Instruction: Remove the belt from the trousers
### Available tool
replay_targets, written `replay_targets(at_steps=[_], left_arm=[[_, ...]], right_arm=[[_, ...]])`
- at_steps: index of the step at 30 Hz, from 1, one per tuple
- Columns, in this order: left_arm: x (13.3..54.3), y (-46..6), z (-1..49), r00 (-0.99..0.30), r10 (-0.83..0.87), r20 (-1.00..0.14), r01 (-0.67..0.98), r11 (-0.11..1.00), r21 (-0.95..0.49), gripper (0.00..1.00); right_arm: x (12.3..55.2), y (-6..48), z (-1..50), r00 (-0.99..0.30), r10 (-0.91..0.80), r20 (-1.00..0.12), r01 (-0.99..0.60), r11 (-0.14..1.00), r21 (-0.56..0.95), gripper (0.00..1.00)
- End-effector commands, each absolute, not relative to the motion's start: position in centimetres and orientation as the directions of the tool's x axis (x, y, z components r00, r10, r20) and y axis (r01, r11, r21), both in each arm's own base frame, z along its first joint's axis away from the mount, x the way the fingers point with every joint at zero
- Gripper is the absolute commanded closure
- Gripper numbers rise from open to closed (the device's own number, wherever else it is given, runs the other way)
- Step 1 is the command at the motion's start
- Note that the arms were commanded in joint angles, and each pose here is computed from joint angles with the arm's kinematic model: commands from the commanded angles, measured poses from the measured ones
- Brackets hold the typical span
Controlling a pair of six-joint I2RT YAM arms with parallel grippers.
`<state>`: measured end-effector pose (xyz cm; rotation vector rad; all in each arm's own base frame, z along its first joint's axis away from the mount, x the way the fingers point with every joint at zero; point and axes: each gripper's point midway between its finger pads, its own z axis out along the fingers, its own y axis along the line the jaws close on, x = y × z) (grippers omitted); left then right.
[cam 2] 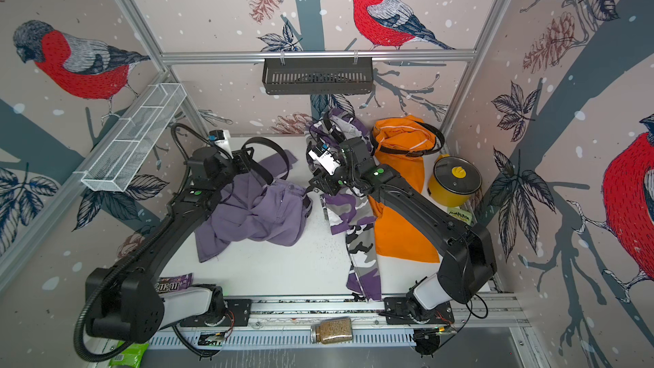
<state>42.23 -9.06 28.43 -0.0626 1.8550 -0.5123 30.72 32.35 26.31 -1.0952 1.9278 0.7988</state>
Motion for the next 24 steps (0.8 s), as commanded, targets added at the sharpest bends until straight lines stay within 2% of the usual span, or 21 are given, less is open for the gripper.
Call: replay_targets(at_steps=[1,3,8,13,17,21,24], left_arm=[[42.2,-11.6,28.6,-0.385,-0.208,-0.899,0.317,0.885,-0.341,0.05],[42.0,-12.7,29.5,-0.38,-0.189,-0.905,0.345,0.879,-0.328,0.0],[41.2,-12.1,31.5,-0.358,-0.153,-0.921,0.315,0.909,-0.274,0.0],[40.2,-13.7,32.0,-0.44,-0.05,-0.896,0.406,0.879,-0.249,0.0],[38.2,-17.2,31.7,-0.512,0.011,-0.859,0.544,0.778,-0.314,0.0],[34.0,-22.0,33.3,-0.383,0.025,-0.923,0.708,0.65,-0.276,0.0],[32.0,-24.7,31.6,-0.387,0.016,-0.922,0.756,0.578,-0.307,0.0]], right_arm=[[31.7,32.1,27.2,-0.35,-0.379,-0.857,-0.871,0.468,0.149,1.0],[32.1,31.7,27.4,-0.362,-0.371,-0.855,-0.86,0.488,0.151,1.0],[32.6,30.9,28.1,-0.376,-0.348,-0.859,-0.843,0.513,0.161,1.0],[32.8,30.8,28.8,-0.372,-0.333,-0.867,-0.84,0.517,0.162,1.0],[33.2,30.7,28.9,-0.377,-0.325,-0.867,-0.835,0.525,0.166,1.0],[33.6,30.6,29.4,-0.386,-0.303,-0.871,-0.824,0.539,0.178,1.0],[33.9,30.5,30.2,-0.386,-0.282,-0.878,-0.817,0.546,0.184,1.0]])
